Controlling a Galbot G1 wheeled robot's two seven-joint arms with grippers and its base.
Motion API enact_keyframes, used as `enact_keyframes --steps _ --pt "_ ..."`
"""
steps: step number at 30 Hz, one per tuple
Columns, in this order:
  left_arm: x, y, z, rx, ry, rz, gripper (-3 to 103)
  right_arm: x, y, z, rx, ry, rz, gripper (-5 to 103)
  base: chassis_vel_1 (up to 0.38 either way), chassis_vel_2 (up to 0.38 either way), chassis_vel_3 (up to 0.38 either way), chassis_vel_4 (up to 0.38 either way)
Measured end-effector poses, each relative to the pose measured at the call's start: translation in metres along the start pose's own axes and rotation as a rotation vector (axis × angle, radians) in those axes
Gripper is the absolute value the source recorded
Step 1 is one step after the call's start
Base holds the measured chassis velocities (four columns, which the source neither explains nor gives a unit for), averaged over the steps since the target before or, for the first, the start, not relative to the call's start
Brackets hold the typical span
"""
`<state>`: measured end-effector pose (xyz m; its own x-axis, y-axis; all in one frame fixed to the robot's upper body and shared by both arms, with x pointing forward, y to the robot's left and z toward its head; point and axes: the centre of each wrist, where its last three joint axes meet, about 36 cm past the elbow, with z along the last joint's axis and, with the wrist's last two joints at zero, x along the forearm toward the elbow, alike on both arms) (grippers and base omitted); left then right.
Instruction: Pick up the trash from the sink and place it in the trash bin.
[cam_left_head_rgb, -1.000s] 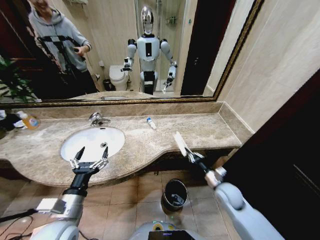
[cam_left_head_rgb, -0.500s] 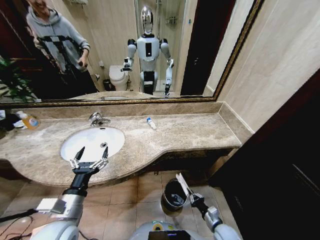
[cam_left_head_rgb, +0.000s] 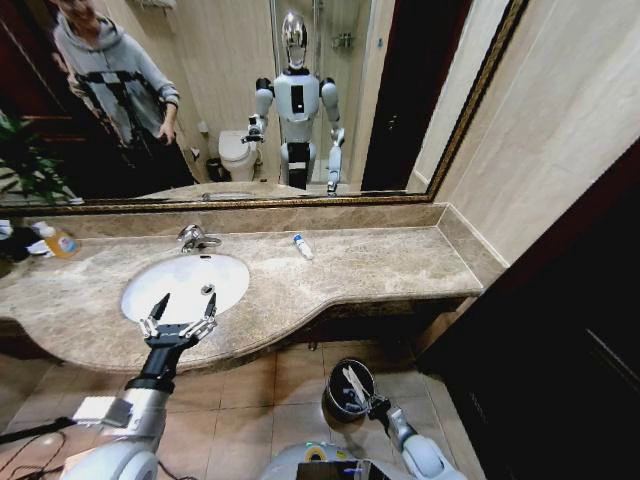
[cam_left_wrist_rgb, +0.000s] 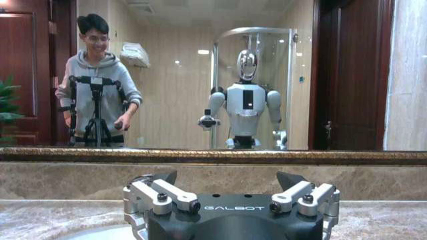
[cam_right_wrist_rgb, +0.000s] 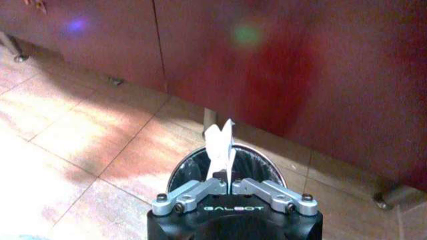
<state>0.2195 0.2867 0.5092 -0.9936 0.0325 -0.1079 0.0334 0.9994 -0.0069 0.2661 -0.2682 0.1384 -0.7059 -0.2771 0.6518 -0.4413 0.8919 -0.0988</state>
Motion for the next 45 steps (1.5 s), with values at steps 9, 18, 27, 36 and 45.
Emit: enact_keyframes --steps 9,18,27,36,45 --pt "0.000 0.000 0.000 0.000 0.000 0.000 100 -0.018 -0.004 0.005 0.045 0.044 -0.009 0 0.000 0.000 0.000 0.000" --pt "0.000 0.000 0.000 0.000 0.000 0.000 100 -0.026 -0.011 -0.003 0.098 0.166 -0.031 0 0.000 0.000 0.000 0.000" --pt "0.000 0.000 0.000 0.000 0.000 0.000 100 -0.056 -0.016 -0.011 0.151 0.199 -0.032 0 0.000 0.000 0.000 0.000" --pt "0.000 0.000 0.000 0.000 0.000 0.000 100 -0.099 -0.009 -0.007 0.164 0.211 -0.021 0 0.000 0.000 0.000 0.000" --pt "0.000 0.000 0.000 0.000 0.000 0.000 100 -0.108 -0.013 0.011 0.157 0.238 0.007 15 0.000 0.000 0.000 0.000"
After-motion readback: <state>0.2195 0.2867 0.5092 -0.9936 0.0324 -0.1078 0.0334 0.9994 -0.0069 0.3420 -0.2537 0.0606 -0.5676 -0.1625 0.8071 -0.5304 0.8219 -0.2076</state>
